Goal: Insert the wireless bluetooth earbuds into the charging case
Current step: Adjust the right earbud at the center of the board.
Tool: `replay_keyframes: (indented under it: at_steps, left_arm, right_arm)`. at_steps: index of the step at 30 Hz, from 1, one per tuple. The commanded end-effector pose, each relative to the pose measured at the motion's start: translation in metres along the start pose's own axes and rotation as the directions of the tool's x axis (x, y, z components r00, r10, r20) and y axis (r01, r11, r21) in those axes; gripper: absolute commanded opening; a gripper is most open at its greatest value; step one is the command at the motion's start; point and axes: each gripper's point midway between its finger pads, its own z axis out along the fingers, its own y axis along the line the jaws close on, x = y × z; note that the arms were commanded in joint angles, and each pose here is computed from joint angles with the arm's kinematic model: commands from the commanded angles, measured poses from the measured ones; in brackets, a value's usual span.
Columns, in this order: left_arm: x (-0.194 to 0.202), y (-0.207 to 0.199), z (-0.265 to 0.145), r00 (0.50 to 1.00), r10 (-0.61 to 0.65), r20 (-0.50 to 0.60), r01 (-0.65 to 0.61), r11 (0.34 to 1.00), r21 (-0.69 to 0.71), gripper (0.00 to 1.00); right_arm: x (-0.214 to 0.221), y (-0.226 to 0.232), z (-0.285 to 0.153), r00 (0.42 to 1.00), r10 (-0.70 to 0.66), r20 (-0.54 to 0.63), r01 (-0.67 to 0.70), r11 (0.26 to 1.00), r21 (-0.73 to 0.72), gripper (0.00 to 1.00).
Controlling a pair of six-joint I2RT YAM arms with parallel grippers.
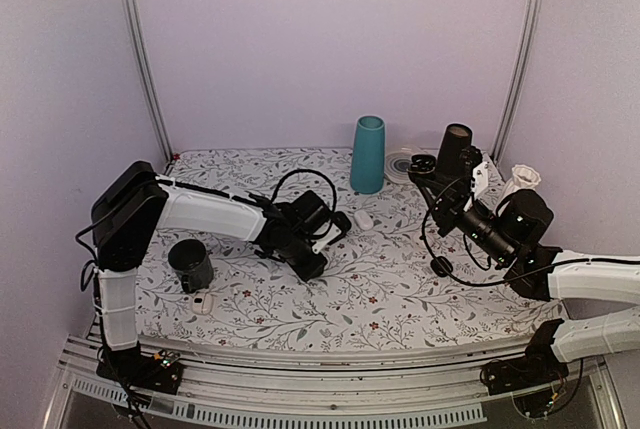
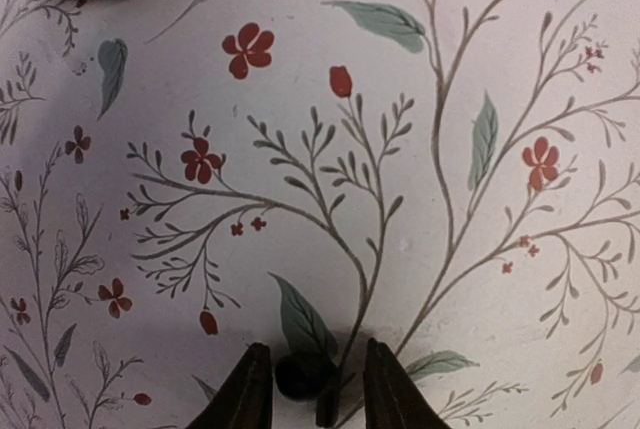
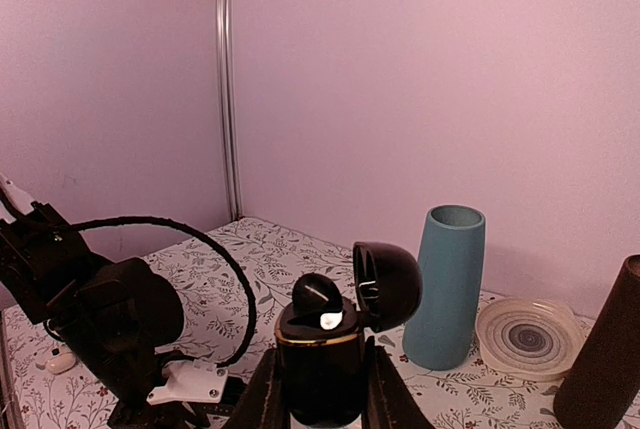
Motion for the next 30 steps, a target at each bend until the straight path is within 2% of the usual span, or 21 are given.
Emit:
replay_keyframes:
  at_steps: [1, 11, 30]
  left_arm:
    - [0.010, 0.010, -0.003, 0.999, -0.033, -0.041, 0.032, 0.999, -0.033, 0.32]
    - [0.014, 0.006, -0.007, 0.985, -0.150, -0.087, 0.147, 0.989, -0.035, 0.31]
    - [0.000, -0.008, 0.005, 0.979, -0.173, -0.107, 0.173, 0.985, -0.014, 0.28]
  right_arm:
    - [0.000, -0.003, 0.001, 1.000, 0.009, 0.003, -0.009, 1.000, 0.009, 0.04]
    - [-0.001, -0.001, 0.003, 1.000, 0.009, 0.005, -0.009, 1.000, 0.001, 0.04]
    - [-0.003, -0.002, 0.000, 0.999, 0.041, 0.010, -0.041, 0.999, 0.003, 0.04]
